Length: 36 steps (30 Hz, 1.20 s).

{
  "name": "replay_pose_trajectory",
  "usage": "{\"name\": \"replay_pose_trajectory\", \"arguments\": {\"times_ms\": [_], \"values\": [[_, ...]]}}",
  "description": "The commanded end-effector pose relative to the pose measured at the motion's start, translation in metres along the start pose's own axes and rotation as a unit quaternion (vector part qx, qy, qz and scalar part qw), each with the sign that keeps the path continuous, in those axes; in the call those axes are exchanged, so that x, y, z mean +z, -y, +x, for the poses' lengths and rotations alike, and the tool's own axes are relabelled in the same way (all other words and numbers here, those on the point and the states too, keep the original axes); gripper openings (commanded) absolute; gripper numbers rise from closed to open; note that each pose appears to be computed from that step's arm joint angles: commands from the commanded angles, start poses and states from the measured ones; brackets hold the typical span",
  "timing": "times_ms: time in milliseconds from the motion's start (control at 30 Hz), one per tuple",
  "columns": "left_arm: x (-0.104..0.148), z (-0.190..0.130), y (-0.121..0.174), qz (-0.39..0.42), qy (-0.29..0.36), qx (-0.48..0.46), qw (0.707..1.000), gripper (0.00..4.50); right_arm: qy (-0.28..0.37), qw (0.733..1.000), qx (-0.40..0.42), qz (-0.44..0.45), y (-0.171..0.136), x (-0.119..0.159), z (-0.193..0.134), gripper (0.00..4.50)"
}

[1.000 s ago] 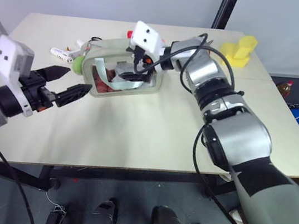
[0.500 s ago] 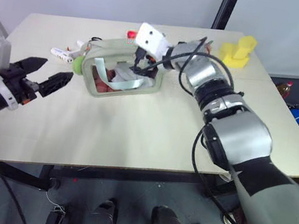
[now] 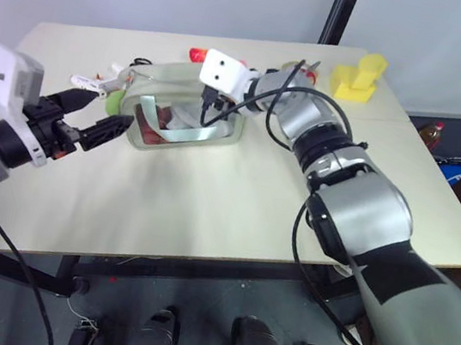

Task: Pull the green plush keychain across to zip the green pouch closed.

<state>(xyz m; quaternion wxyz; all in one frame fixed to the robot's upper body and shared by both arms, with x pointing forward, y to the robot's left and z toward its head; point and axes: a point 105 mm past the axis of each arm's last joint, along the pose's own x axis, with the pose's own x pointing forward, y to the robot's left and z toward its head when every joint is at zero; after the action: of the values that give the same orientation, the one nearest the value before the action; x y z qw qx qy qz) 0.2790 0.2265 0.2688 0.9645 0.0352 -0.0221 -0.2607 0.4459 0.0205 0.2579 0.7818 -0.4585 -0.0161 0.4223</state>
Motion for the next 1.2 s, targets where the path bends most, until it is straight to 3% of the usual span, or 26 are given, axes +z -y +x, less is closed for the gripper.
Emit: {"name": "replay_pose_trajectory", "arguments": {"times_ms": [33,200,367,467,633,867,1200], "values": [[0.012,-0.004,0.001,0.018,0.020,0.004,1.000,4.50,0.003,1.000,-0.011,-0.005,0.004,0.005,-0.001,0.04],[0.013,-0.004,0.000,0.020,0.019,0.006,1.000,4.50,0.009,1.000,-0.005,0.000,0.010,0.003,-0.009,0.04],[0.016,-0.011,-0.005,0.026,0.014,0.015,0.999,4.50,0.059,0.995,0.068,0.046,0.019,0.016,-0.033,0.04],[0.021,-0.014,-0.014,0.035,0.017,0.029,0.999,4.50,0.092,0.983,0.145,0.061,0.012,0.027,-0.048,0.04],[0.032,-0.011,-0.014,0.036,0.028,0.012,0.999,4.50,0.075,0.967,0.238,0.057,-0.027,0.013,-0.056,0.04],[0.029,-0.005,-0.013,0.037,0.024,-0.003,0.999,4.50,0.046,0.955,0.262,0.134,-0.054,0.011,-0.066,0.04],[0.026,-0.002,-0.013,0.036,0.027,-0.008,0.999,4.50,0.043,0.949,0.221,0.220,-0.023,0.054,-0.075,0.04]]}}
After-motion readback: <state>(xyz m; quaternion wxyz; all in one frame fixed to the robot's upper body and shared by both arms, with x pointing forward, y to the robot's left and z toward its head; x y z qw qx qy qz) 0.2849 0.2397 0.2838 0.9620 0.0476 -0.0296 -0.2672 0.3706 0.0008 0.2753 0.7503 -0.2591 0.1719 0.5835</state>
